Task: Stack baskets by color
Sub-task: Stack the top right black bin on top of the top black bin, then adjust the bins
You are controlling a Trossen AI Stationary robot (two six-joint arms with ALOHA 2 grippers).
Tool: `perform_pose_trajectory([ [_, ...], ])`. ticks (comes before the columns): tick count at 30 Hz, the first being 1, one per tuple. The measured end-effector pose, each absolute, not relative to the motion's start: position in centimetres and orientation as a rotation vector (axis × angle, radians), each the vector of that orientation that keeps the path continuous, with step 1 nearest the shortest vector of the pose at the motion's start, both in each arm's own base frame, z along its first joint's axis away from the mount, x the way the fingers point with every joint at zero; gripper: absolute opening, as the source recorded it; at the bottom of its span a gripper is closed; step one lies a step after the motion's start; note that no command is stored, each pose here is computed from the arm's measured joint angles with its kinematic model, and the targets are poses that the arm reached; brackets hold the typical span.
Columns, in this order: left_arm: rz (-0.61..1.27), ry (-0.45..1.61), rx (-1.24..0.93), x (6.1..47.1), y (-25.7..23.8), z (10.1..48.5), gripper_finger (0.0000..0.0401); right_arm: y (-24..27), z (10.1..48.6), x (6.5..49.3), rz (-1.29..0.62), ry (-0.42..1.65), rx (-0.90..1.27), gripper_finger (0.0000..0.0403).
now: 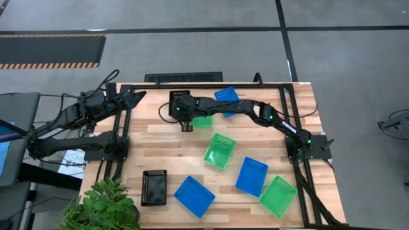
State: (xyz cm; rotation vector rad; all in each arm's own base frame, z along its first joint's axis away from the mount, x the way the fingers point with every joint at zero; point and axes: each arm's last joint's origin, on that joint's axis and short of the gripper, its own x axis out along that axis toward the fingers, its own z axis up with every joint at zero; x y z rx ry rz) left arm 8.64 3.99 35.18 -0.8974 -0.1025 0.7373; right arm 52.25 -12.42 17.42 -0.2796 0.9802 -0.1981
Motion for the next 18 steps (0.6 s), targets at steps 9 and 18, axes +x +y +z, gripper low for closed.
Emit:
perform_pose_trajectory([
  [9,0.738,-0.099,-0.888,8.6,4.0,35.2,0.0256,-13.5,20.0,52.6,-0.245,0.889,-0.259,0.0144],
  [18,0.717,-0.085,-0.885,8.7,3.9,35.2,0.0256,-13.0,26.2,49.4,-0.279,0.991,-0.148,0.0244],
])
